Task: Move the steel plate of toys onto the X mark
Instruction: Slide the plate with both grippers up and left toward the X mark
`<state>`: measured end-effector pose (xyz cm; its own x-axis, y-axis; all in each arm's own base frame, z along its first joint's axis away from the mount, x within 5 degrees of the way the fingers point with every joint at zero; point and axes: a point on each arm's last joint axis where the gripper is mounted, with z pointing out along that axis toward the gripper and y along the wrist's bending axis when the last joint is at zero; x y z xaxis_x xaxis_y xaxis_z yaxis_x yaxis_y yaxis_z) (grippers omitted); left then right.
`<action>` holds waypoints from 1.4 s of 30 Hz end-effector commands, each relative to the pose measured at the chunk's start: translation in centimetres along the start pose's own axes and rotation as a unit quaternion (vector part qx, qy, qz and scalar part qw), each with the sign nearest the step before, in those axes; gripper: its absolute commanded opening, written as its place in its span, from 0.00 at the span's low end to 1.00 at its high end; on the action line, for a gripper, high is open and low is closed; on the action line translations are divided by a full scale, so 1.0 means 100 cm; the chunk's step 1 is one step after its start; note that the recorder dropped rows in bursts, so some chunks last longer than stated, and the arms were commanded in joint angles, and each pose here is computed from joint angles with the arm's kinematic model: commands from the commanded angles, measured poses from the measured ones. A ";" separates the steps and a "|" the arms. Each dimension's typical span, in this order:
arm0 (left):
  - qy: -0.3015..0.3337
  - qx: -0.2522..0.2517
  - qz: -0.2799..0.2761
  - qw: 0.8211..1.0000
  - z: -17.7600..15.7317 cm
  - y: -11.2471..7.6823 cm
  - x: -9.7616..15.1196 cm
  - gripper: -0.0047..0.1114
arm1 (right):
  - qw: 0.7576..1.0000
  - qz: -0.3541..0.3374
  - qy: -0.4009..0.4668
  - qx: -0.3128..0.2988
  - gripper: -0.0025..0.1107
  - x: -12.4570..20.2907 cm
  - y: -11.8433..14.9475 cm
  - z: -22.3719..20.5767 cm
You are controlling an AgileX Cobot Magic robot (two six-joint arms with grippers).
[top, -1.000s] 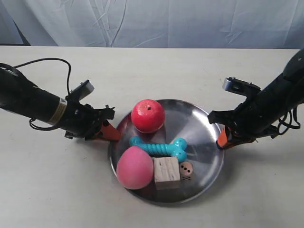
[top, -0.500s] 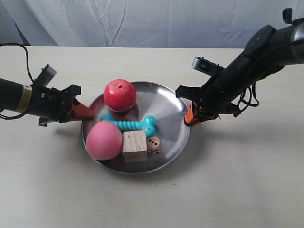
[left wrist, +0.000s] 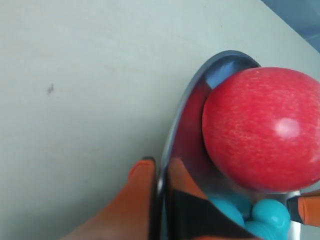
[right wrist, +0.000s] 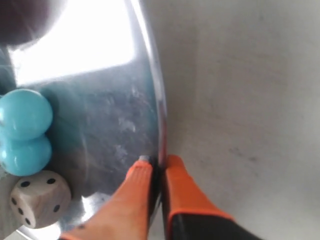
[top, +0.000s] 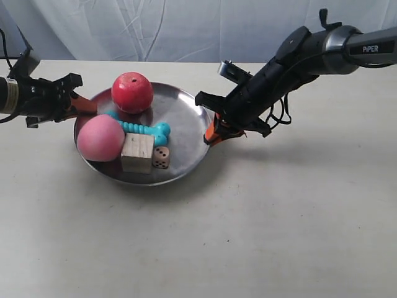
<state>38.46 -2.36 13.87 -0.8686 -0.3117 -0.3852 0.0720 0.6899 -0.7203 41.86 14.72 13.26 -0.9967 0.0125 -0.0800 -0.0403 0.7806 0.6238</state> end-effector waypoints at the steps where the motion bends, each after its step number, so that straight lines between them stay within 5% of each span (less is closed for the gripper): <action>1: -0.013 0.016 -0.012 1.000 -0.001 -0.014 -0.009 0.04 | 0.997 -0.025 0.038 -0.068 0.01 0.000 0.037 0.009; 9: -0.001 -0.026 0.014 1.000 0.000 -0.005 -0.005 0.04 | 0.996 -0.031 0.055 -0.060 0.01 -0.001 0.041 0.028; 21: 0.066 -0.042 -0.041 0.996 0.033 0.033 0.030 0.04 | 0.997 -0.032 0.064 -0.035 0.01 0.001 0.034 0.038; 33: 0.056 -0.050 -0.032 0.997 0.034 0.035 0.024 0.04 | 0.999 -0.044 0.018 -0.005 0.01 -0.007 0.029 0.039; 42: 0.053 -0.051 -0.031 0.997 0.034 0.035 0.023 0.34 | 0.999 -0.047 0.009 0.000 0.01 -0.009 0.028 0.039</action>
<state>38.59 -1.34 8.83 -0.8958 -0.3170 -0.3114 -0.0478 0.7654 -0.6418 43.28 17.33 10.62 -0.9956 -0.0326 -0.0873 -0.0763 0.8234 0.5623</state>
